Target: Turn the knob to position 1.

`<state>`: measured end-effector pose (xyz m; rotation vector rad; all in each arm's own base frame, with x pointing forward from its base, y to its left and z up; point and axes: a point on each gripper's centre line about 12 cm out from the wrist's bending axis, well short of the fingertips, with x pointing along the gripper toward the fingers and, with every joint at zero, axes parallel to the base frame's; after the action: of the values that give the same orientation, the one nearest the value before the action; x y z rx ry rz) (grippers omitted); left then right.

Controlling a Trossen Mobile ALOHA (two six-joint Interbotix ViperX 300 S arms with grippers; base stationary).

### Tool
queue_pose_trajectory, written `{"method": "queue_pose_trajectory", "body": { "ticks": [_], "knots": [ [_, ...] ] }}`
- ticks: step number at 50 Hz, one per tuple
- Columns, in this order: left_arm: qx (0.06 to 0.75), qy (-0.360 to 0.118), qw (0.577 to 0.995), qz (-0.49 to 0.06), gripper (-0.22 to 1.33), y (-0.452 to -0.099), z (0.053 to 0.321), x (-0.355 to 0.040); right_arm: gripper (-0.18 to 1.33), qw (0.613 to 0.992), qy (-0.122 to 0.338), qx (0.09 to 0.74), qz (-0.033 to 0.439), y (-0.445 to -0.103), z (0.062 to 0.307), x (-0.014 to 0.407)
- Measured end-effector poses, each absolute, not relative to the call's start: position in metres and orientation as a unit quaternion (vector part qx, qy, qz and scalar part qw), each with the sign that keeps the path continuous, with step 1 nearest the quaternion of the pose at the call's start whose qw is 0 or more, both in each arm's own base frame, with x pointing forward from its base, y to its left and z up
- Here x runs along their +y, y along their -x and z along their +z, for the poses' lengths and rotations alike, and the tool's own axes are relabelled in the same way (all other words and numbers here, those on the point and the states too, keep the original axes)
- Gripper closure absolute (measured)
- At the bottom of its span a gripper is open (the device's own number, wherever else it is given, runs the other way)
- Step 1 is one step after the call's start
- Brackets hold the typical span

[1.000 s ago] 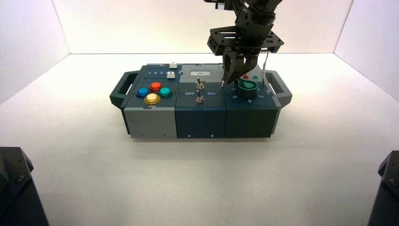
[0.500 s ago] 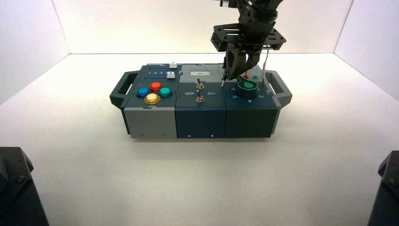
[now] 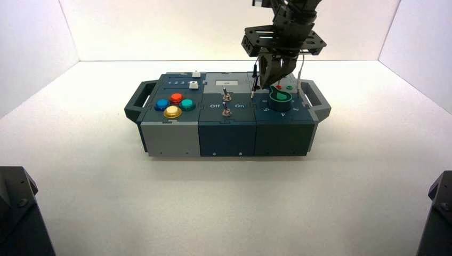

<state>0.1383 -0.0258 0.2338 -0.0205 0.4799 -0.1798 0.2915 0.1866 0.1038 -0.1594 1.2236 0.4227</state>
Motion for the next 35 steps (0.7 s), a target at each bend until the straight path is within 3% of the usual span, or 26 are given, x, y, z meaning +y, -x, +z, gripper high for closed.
{"method": "queue_pose_trajectory", "body": {
  "ticks": [35],
  "knots": [
    [0.237,0.01,0.967,-0.089,1.28,-0.1384,0.2339,-0.0258,1.29,0.794,0.077,0.572,0.193,-0.2948,0.0996,0.1849]
  ]
}}
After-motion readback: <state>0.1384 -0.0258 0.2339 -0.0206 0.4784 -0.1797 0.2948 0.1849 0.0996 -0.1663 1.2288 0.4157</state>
